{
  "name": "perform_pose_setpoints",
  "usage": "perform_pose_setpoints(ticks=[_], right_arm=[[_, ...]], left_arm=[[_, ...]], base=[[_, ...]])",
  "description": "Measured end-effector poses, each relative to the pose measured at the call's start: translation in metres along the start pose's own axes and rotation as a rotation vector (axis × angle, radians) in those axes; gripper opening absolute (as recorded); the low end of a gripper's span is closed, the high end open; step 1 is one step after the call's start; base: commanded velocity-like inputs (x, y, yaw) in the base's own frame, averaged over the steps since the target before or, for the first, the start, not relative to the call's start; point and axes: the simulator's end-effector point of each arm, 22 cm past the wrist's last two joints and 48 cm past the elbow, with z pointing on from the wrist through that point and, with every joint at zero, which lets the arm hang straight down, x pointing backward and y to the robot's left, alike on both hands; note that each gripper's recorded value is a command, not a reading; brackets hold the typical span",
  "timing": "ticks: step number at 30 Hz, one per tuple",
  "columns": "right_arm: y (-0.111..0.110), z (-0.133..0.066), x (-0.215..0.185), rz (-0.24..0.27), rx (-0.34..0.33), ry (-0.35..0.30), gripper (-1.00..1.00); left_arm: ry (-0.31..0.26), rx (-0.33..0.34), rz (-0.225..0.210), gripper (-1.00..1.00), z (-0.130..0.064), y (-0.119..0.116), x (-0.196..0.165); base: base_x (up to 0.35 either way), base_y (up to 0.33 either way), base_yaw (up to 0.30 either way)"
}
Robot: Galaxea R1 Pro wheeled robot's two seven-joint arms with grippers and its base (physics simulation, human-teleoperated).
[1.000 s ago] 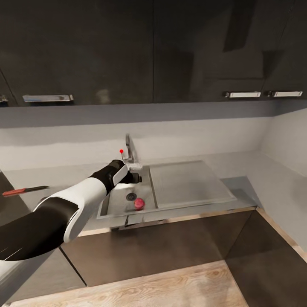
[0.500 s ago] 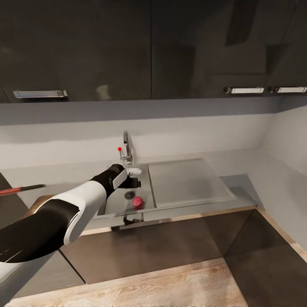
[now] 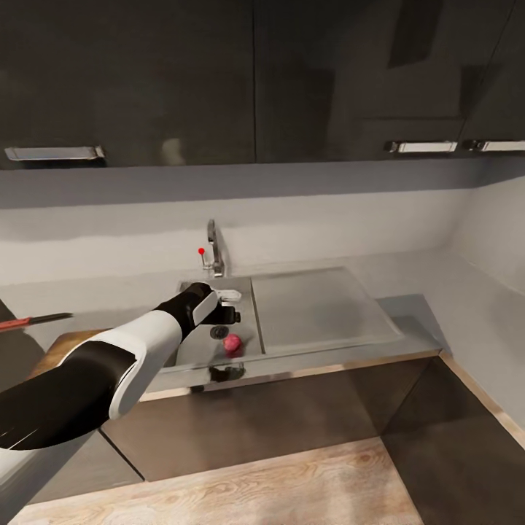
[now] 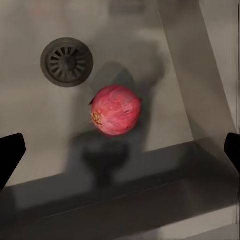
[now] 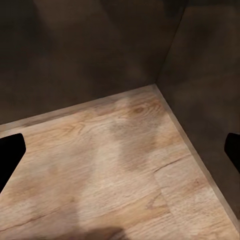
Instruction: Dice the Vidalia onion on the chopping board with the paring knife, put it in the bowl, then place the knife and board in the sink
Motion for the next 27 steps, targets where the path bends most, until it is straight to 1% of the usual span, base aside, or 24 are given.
perform_pose_setpoints(ticks=[5, 14, 16, 17, 18, 24, 27], right_arm=[[0.000, -0.001, 0.003, -0.002, 0.000, 0.010, 1.00], [-0.001, -0.002, 0.009, -0.005, 0.001, 0.025, 1.00], [-0.001, -0.003, 0.010, -0.006, 0.001, 0.029, 1.00], [-0.001, -0.003, 0.010, -0.006, 0.001, 0.030, 1.00], [-0.001, -0.003, 0.011, -0.007, 0.001, 0.032, 1.00], [-0.001, -0.005, 0.014, -0.009, 0.001, 0.041, 1.00], [-0.002, -0.005, 0.016, -0.010, 0.002, 0.046, 1.00]], left_arm=[[0.022, -0.006, -0.003, 1.00, 0.007, 0.004, 0.009], [0.050, -0.012, -0.008, 1.00, 0.019, 0.008, 0.021], [0.039, -0.014, -0.010, 1.00, 0.021, 0.009, 0.020], [0.020, -0.018, -0.014, 1.00, 0.023, 0.011, 0.017], [0.013, -0.022, -0.018, 1.00, 0.025, 0.013, 0.018], [0.012, -0.031, -0.026, 1.00, 0.035, 0.018, 0.025], [0.017, -0.034, -0.025, 1.00, 0.037, 0.019, 0.027]], base=[[0.110, -0.111, 0.000], [0.011, -0.011, 0.000], [0.001, -0.001, 0.000], [0.000, 0.000, 0.000], [0.000, 0.000, 0.000], [0.001, 0.000, 0.000], [0.122, -0.002, 0.000]])
